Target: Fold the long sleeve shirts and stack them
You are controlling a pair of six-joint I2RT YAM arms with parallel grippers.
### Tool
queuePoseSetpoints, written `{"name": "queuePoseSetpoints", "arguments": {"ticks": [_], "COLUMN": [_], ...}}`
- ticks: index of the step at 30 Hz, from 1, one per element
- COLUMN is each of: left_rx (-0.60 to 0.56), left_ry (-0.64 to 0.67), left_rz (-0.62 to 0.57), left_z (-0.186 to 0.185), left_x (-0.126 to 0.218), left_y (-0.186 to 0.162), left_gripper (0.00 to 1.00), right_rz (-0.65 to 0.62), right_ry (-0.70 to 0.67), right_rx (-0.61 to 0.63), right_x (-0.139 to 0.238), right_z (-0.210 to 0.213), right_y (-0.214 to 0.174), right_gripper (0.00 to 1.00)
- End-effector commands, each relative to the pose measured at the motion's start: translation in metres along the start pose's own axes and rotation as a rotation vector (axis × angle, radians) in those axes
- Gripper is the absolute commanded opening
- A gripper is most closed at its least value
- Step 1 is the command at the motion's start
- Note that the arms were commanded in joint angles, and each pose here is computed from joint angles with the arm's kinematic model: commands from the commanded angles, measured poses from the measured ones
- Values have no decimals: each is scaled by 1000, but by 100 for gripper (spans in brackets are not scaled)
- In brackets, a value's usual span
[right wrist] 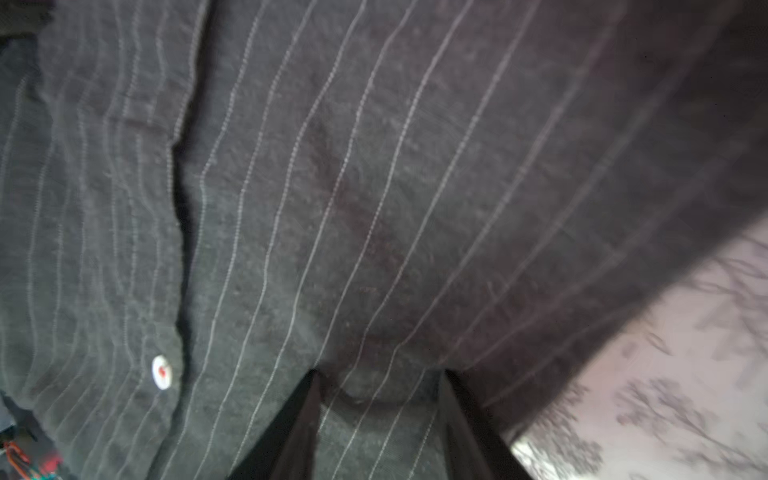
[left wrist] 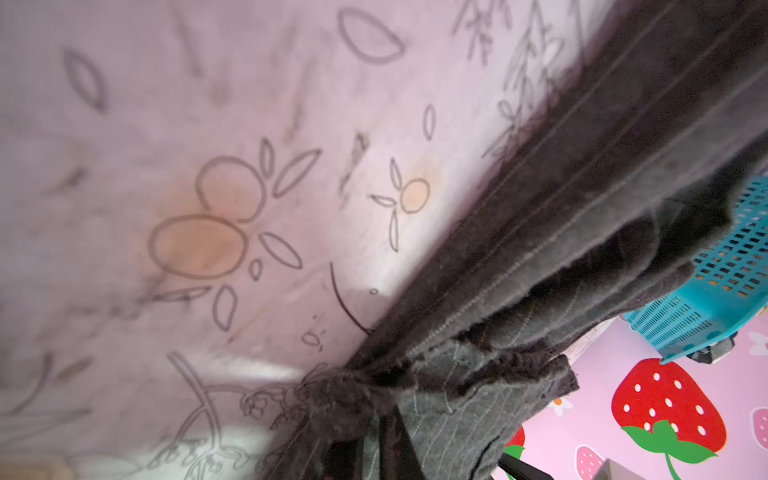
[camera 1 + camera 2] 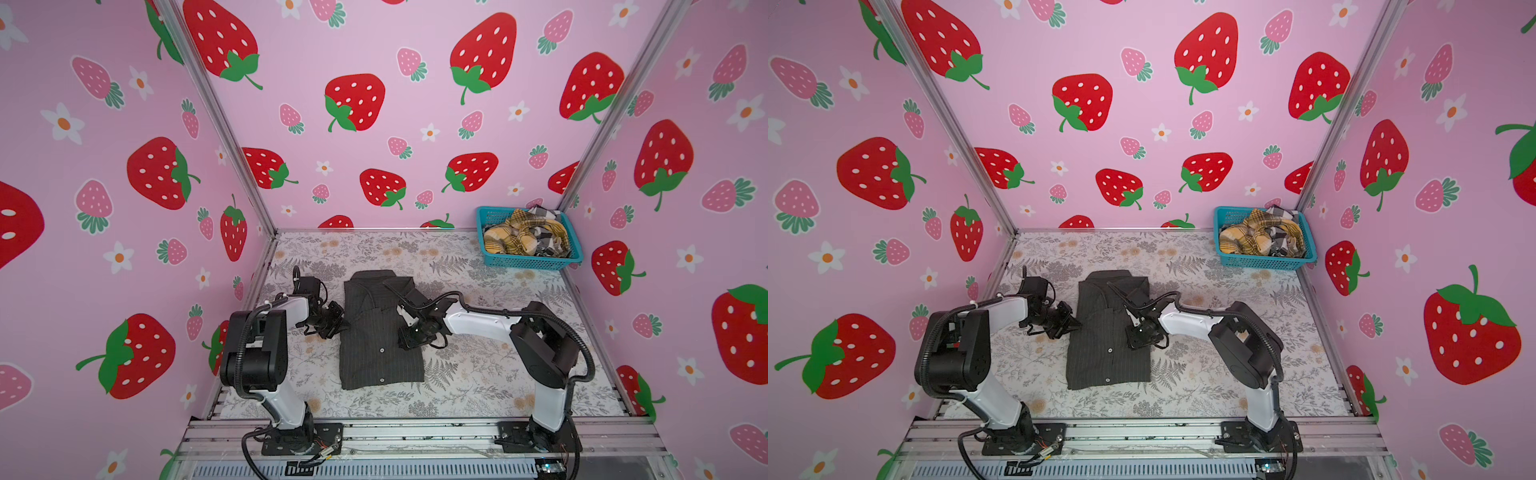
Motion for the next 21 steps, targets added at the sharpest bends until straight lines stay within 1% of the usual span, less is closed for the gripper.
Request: {"name": "queuePoseSetpoints", "arguments": {"ticks": [1, 5, 7, 9, 11, 13, 16, 17, 19, 21], "left_rx": [16, -64, -120, -178, -203, -207, -209, -203, -207, -240], "left_ry": [108, 102, 101, 107, 118, 98, 49, 34, -8, -32], "left_rz": [4, 12, 29, 60, 93, 96, 40, 17, -24, -65], "left_z": [12, -22, -43, -64, -77, -87, -96, -97, -100, -101], "left_x": [-16, -27, -40, -60, -76, -79, -55, -41, -13, 21], "left_y": [0, -2, -9, -18, -26, -31, -36, -37, -40, -50], "left_gripper": [14, 17, 17, 17, 14, 13, 15, 18, 29, 40], "right_rz": [71, 65, 58, 51, 55, 54, 23, -1, -43, -70], "right_ry": [-96, -147, -167, -175, -180, -194, -211, -208, -199, -193], "right_rx": [-80, -151, -189, -224, -244, -247, -232, -218, -192, -169], "right_x": [-13, 0, 9, 16, 20, 26, 41, 48, 57, 67], "right_z": [-21, -46, -60, -75, -85, -90, -93, -92, -89, -86], "right_y": [-17, -30, -35, -41, -46, -48, -46, -43, -35, -26], "right_gripper": [47, 46, 46, 46, 46, 46, 48, 50, 60, 65]}}
Point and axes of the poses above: each gripper's point midway between its finger pads, its own x axis back along the fingers, its own z axis along the line the jaws close on, y = z × x, the point moved 10 cm from there along x, back along the fingers, and after that the axes turned 10 degrees about x, right-handed, at the moved point
